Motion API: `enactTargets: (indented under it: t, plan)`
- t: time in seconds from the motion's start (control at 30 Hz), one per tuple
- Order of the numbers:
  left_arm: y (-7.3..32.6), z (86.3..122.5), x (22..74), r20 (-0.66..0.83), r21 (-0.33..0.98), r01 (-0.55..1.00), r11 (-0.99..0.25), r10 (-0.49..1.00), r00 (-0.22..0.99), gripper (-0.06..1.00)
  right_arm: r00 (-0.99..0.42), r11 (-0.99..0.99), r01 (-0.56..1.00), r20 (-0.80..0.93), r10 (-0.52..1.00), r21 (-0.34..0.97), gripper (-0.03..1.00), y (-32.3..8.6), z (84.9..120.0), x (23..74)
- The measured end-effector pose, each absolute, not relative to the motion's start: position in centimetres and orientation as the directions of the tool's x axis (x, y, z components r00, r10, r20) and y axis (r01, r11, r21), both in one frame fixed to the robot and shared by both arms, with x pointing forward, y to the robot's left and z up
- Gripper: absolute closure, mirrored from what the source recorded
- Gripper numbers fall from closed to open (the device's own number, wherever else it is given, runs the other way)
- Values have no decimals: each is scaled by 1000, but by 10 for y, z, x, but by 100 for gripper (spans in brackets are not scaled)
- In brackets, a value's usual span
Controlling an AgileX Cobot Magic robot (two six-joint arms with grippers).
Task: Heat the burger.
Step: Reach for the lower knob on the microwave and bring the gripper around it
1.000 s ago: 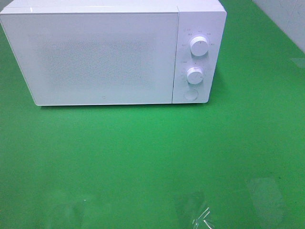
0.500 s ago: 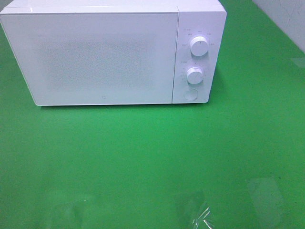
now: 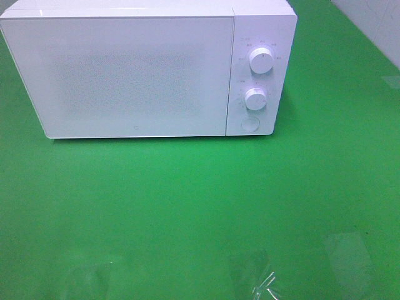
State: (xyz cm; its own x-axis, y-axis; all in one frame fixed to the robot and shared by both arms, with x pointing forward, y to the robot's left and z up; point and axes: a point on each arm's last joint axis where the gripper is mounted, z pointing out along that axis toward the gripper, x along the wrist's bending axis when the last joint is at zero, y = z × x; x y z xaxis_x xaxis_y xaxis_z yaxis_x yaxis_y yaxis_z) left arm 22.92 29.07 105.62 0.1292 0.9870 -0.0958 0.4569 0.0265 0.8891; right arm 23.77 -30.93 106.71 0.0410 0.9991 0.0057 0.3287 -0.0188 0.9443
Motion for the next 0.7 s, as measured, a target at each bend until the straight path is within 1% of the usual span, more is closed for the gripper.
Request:
enactTargets:
  t: [0.03,0.13,0.23,0.37,0.7]
  plan:
    - [291,1056,229,-96,889,457,26,987,129,-3,41,-12,319,-2,999,948,20,-309,1071,243]
    - [291,1056,229,-96,889,457,26,987,129,-3,37,1,331,-14,999,944,18,-308,1076,256]
    - [291,1056,229,-96,889,457,26,987,129,-3,32,6,337,-17,999,942,18,-307,1078,266]
    - [291,1056,229,-96,889,457,26,987,129,-3,13,19,323,-25,1000,946,19,-303,1084,291]
    - [291,1056,229,-96,889,457,26,987,129,-3,-23,23,293,-18,1000,956,20,-296,1077,334]
